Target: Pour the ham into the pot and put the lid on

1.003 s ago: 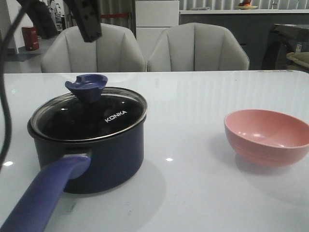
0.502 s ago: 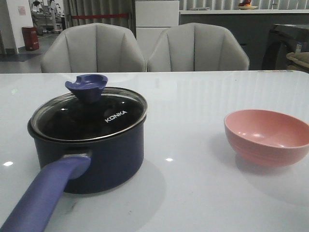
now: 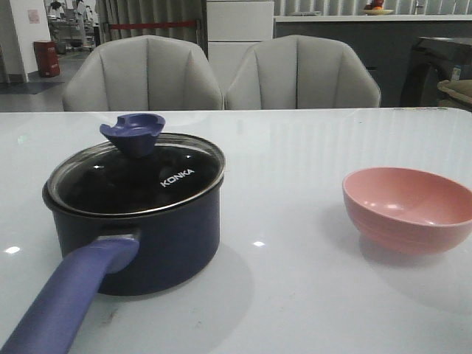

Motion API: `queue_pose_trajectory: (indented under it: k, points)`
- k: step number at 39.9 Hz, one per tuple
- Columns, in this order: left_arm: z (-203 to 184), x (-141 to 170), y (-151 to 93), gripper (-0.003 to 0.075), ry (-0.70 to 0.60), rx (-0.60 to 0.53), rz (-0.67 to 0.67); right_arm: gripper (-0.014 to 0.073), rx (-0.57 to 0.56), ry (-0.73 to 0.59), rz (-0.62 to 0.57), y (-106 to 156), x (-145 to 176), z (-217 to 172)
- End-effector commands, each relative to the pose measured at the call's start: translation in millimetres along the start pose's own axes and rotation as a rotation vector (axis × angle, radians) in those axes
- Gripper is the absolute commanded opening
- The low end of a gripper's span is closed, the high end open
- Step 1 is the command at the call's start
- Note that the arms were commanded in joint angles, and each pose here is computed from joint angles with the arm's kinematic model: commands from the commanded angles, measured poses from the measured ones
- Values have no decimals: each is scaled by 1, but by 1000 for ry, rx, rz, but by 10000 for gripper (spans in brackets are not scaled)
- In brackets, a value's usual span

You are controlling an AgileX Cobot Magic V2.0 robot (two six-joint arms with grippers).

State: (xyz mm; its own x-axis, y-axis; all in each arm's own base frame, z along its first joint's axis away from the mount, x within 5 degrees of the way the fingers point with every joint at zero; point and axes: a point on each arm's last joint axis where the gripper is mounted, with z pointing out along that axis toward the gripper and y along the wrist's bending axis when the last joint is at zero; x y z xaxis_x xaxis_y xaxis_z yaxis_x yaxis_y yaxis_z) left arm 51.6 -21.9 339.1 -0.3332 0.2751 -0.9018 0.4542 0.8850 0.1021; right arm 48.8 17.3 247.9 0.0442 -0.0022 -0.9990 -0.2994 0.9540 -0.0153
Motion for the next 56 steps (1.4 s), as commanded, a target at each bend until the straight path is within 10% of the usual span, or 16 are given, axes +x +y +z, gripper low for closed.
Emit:
queue_pose_trajectory:
  k: [1, 10, 16, 26, 56]
  points:
    - [-13, 6, 0, 574, -189, -15, 5, 149, 23, -88, -5, -2, -15, 0]
    - [-32, 55, -4, 574, -367, -30, -2, 149, 23, -88, -5, -2, -15, 0]
    - [-16, 61, -6, 538, -266, -12, -8, 149, 23, -88, -5, -2, -15, -1]
    - [-17, 57, -6, 99, -309, -5, -16, 149, 23, -88, -5, -2, -15, -1]
    - [-16, 53, -6, 113, -388, -17, -11, 149, 23, -88, -5, -2, -15, -1]
